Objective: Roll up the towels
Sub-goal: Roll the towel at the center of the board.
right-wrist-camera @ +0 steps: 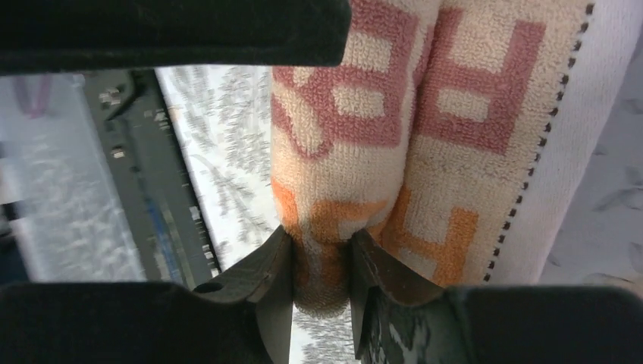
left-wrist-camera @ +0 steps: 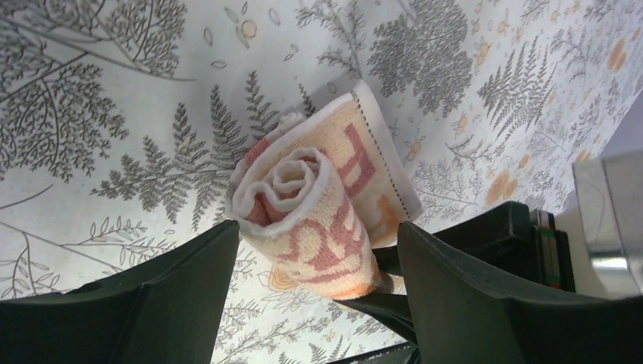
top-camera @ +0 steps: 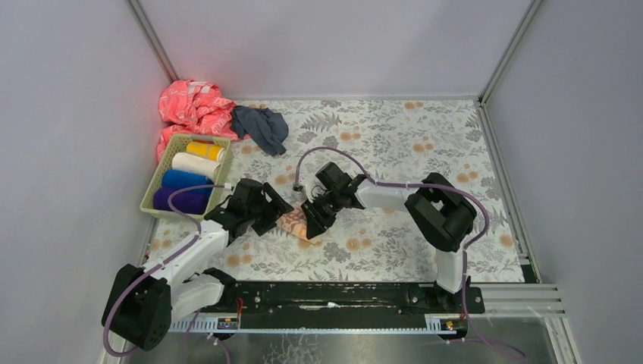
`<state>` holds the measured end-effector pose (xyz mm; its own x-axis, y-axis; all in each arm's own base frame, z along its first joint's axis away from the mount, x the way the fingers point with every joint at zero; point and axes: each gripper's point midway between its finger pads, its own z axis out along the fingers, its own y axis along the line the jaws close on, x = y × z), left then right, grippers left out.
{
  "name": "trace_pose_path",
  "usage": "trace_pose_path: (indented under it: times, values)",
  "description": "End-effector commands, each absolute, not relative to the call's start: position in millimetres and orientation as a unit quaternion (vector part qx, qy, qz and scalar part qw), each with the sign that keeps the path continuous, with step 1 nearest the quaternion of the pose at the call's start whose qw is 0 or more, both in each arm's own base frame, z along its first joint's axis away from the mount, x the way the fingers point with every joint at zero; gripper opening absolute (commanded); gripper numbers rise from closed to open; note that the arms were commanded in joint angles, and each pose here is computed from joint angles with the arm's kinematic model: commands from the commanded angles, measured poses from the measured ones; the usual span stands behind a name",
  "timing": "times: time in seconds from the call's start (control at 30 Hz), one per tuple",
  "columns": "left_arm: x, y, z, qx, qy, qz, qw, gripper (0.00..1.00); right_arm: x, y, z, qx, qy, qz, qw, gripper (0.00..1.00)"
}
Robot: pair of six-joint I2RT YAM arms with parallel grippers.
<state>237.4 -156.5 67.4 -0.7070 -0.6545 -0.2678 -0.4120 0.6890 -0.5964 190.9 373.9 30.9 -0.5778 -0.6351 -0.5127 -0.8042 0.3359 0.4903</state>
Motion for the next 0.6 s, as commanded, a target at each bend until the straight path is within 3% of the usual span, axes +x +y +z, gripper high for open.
trace_pose_path:
  times: [0.0,0.37,0.57]
  values:
    - [219,-157,55,-0.311,0.892,-0.259,0.202,0.76,147,367,33,-0.365,0.806,0.464,-0.045,0.28]
    - [214,-169,39,-0.295,0.901,-0.259,0.182,0.64,176,362,10,-0.222,0.836,0.490,-0.106,0.32]
    - [217,-166,19,-0.279,0.919,-0.222,0.169,0.58,192,352,20,-0.242,0.866,0.438,-0.019,0.41]
